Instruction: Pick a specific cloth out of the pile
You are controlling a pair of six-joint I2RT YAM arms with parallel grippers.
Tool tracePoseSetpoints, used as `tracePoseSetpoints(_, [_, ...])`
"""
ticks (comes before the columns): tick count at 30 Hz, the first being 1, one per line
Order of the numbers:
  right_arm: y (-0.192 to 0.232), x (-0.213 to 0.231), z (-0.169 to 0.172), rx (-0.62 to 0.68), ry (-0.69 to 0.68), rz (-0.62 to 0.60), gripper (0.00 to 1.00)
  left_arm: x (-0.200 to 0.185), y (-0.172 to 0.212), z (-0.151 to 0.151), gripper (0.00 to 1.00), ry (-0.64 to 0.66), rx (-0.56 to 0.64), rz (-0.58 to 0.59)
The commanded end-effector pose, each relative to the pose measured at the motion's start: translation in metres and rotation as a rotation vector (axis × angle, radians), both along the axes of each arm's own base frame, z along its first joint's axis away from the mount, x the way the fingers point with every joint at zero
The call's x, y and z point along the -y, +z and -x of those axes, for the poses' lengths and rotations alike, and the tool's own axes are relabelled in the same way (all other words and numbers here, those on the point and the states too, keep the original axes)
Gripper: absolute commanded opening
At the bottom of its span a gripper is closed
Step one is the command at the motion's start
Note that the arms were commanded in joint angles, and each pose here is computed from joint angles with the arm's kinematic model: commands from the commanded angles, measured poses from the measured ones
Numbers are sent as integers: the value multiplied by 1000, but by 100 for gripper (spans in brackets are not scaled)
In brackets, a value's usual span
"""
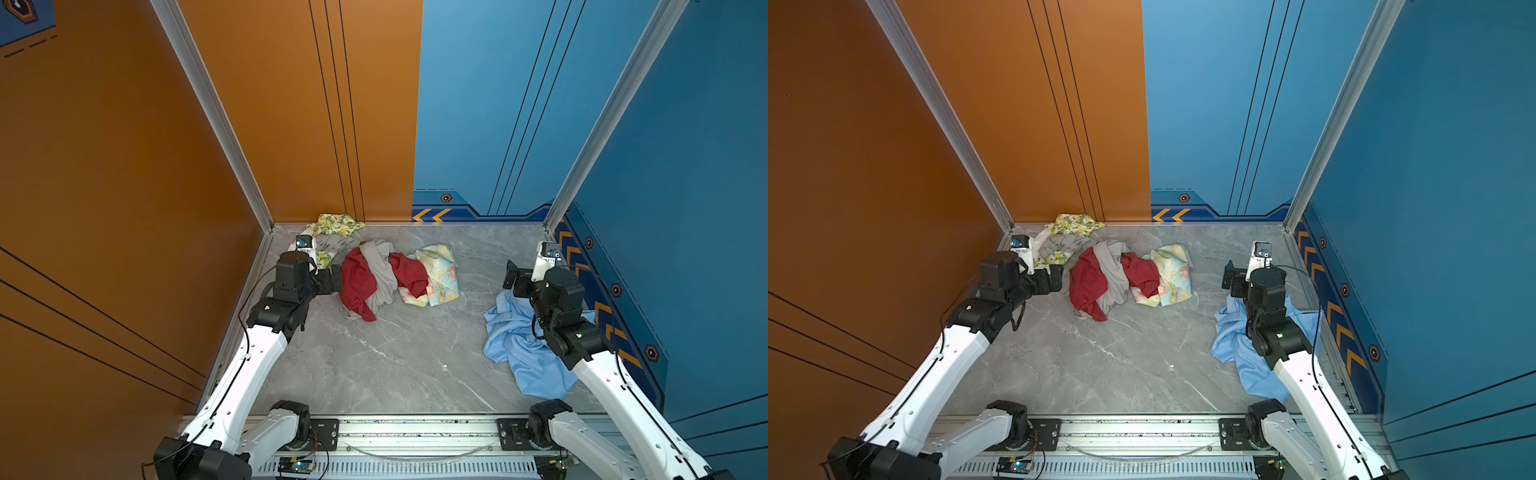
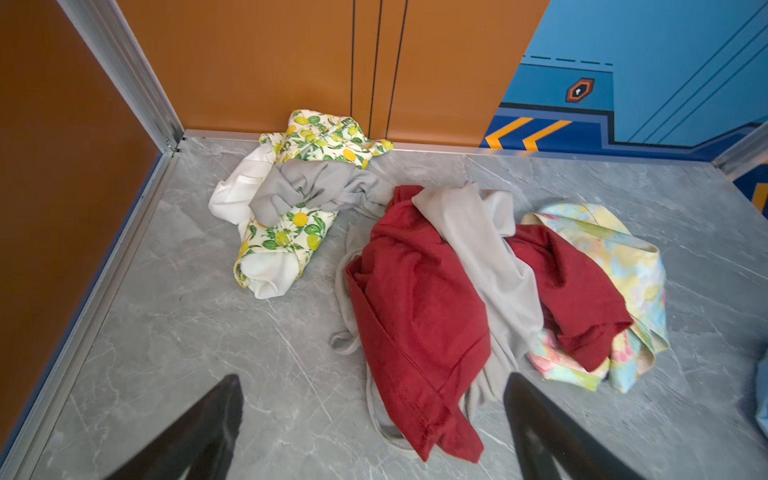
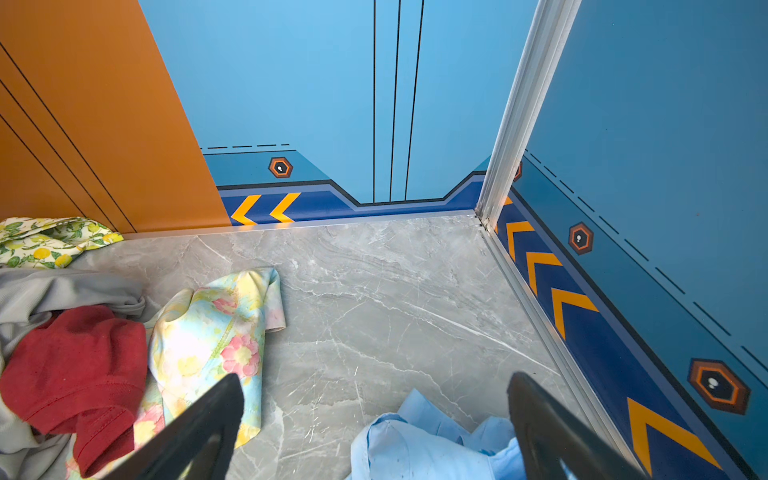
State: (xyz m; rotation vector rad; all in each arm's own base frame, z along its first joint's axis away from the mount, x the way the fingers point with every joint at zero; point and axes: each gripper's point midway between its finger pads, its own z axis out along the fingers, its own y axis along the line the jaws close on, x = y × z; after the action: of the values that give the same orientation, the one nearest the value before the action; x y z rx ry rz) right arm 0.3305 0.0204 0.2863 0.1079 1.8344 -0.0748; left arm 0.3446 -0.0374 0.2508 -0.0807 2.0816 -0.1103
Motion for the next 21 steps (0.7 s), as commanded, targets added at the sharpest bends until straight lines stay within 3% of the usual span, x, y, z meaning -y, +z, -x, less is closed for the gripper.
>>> tracePoseSetpoints(1, [-5,-1,-3,37,35,-17,100,-19,-9,-5,98,52,92,-20])
tracePoseSetpoints(4, [-22,4,-4,23,18,-29,100,-35,-27,-7,98,105,122,-63])
tracePoseSetpoints(11, [-56,18,-5,11,-55,-28,100,-52,-79,-19,98,148,45,-87])
tracePoseSetpoints(21, [-89,32,-6,39,-80,1,100,-64,-121,-30,98,151,125,-93])
